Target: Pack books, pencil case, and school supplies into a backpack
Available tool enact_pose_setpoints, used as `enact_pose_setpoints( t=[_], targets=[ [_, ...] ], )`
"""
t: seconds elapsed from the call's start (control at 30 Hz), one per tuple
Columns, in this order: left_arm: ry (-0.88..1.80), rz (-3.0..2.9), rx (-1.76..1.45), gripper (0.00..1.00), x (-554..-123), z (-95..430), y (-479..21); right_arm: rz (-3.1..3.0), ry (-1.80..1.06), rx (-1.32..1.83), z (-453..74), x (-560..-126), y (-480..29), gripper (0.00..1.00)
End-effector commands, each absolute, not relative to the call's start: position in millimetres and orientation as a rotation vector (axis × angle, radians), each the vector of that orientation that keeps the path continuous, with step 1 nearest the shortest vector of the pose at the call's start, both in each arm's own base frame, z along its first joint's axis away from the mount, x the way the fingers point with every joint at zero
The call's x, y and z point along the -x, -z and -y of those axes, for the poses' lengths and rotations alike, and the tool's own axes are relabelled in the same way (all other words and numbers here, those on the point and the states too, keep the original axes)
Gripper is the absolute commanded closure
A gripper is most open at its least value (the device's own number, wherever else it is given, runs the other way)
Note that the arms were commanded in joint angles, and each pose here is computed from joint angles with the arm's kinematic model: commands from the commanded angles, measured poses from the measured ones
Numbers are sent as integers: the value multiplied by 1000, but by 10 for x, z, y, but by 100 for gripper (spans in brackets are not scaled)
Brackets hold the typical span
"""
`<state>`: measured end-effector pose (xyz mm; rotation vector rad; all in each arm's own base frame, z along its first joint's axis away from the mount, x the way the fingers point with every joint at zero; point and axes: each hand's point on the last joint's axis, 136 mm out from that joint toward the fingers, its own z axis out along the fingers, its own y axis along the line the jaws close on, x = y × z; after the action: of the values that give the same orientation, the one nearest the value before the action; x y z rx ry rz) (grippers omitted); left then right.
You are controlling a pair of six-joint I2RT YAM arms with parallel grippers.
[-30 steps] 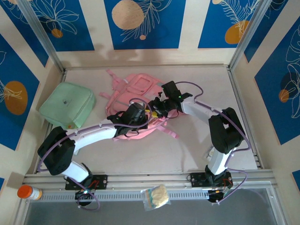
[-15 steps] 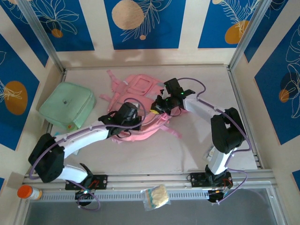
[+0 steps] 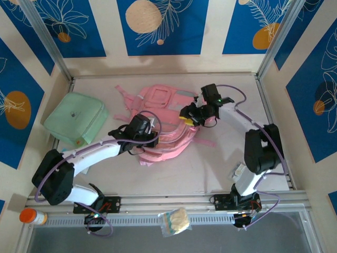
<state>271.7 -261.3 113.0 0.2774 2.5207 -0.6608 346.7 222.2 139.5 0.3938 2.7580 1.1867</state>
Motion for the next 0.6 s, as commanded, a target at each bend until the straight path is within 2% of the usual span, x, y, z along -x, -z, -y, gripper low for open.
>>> enact_pose_setpoints(
  t=[0.0,0.13,0.27,0.47,0.57],
  targets=[
    [747,-2510,-257,100,-2708,2773,-1206,-2710,-1291,-531,-2257,-3237,-1472,46],
    [794,-2499,-287,100,-2684,2914,-1217,-2700,-1378,-610,-2525,-3071,-1436,42],
    [792,-2511,-303,100,-2670,2958,-1190,-2679,-1305,-724,-2597,-3086,-1314,45],
    [774,-2525,-308,100,-2650,2941,-1148,-2683,-1212,-731,-2689,-3202,-1155,66],
    [747,-2541,-316,100,-2615,2920,-1154,-2691,-1142,-661,-2591,-3283,-1156,81]
  ],
)
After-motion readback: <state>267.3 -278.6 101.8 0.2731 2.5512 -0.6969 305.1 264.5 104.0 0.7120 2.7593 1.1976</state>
